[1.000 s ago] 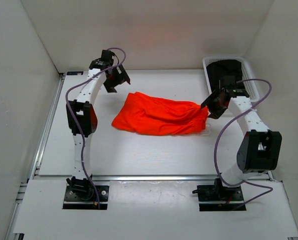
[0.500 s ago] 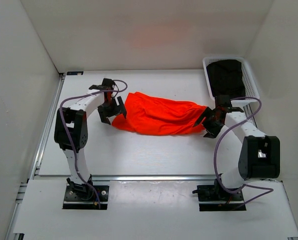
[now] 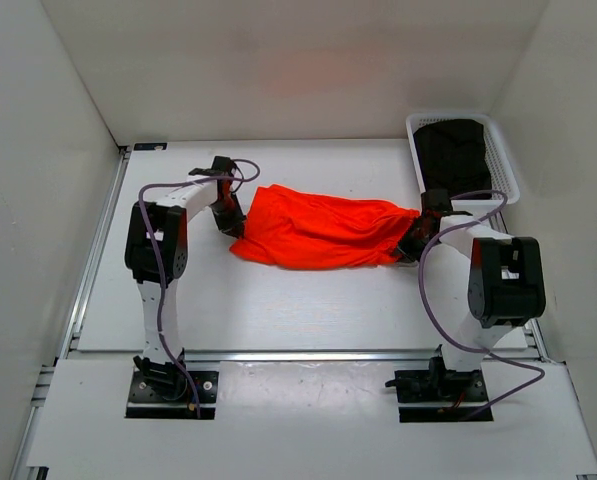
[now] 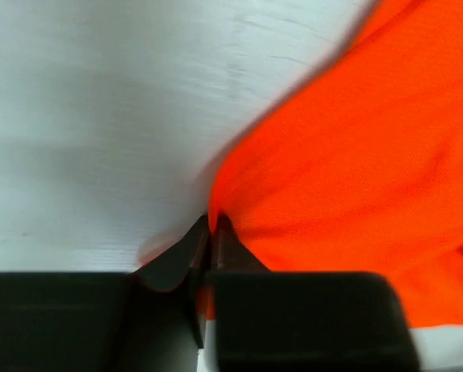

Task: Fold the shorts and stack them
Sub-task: Fold the shorts

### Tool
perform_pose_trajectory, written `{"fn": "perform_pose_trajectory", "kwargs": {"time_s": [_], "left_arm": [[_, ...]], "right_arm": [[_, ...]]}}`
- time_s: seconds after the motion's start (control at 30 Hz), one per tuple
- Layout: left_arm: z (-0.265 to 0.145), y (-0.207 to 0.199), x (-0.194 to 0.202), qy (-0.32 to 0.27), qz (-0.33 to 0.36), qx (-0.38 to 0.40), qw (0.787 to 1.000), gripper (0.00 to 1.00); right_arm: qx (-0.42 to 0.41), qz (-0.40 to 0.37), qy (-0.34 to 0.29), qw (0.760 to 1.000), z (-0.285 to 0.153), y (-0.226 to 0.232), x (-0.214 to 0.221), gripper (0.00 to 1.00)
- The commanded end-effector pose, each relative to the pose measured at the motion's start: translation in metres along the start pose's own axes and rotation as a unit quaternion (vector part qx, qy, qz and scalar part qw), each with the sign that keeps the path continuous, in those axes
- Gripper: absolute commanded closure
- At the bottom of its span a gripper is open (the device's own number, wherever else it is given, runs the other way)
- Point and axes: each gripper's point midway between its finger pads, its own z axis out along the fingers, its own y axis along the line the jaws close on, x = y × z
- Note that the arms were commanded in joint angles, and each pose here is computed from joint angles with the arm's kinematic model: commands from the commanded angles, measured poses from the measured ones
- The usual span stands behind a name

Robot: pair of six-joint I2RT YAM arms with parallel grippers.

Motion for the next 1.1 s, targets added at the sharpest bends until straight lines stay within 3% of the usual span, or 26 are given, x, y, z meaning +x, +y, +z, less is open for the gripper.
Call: {"fn": "perform_pose_trajectory", "kwargs": {"time_s": [0.0, 0.03, 0.2, 0.33, 0.5, 0.63, 0.67, 0.73, 0.77, 0.83, 0.93, 1.07], "left_arm": [[-0.003, -0.022, -0.008, -0.002, 0.002, 0.043, 0.999, 0.90], [-0.001, -0.020, -0.005, 0.002, -0.008, 0.040, 0.999, 0.90], [-0.016, -0.001, 0.005, -0.019, -0.045, 0.005, 0.999, 0.90], [-0.052, 0.018, 0.020, -0.054, -0.059, -0.007, 0.997, 0.90], [-0.073, 0.067, 0.078, -0.048, -0.086, -0.022, 0.995, 0.90], [-0.087, 0.084, 0.123, -0.040, -0.103, -0.020, 0.994, 0.90], [-0.094, 0.084, 0.127, -0.045, -0.103, -0.009, 0.994, 0.90], [-0.097, 0.078, 0.133, -0.039, -0.102, 0.004, 0.994, 0.50], [-0.101, 0.072, 0.128, -0.047, -0.087, 0.012, 0.995, 0.33], [-0.115, 0.061, 0.111, -0.068, -0.072, 0.018, 0.995, 0.03], [-0.127, 0.050, 0.083, -0.091, -0.058, 0.007, 0.994, 0.00], [-0.128, 0.017, 0.049, -0.113, 0.002, 0.003, 0.994, 0.12]], "right_arm": [[-0.001, -0.012, -0.027, 1.000, 0.004, 0.009, -0.015, 0.94], [0.005, -0.010, -0.021, 1.000, 0.004, 0.006, -0.011, 1.00], [0.010, -0.033, 0.002, 0.999, -0.013, -0.001, 0.019, 1.00], [0.021, -0.048, 0.030, 0.998, -0.025, -0.019, 0.057, 1.00], [0.025, -0.058, 0.061, 0.996, -0.042, -0.050, 0.103, 1.00], [0.007, -0.049, 0.079, 0.996, -0.051, -0.070, 0.137, 1.00], [0.009, -0.052, 0.084, 0.995, -0.052, -0.073, 0.144, 0.89], [0.014, -0.046, 0.078, 0.996, -0.062, -0.077, 0.147, 0.65], [0.018, -0.042, 0.066, 0.997, -0.068, -0.076, 0.142, 0.47], [0.032, -0.048, 0.023, 0.998, -0.087, -0.073, 0.125, 0.37], [0.039, -0.054, -0.033, 0.997, -0.113, -0.063, 0.100, 0.29], [0.033, -0.062, -0.074, 0.995, -0.131, -0.049, 0.079, 0.31]]}}
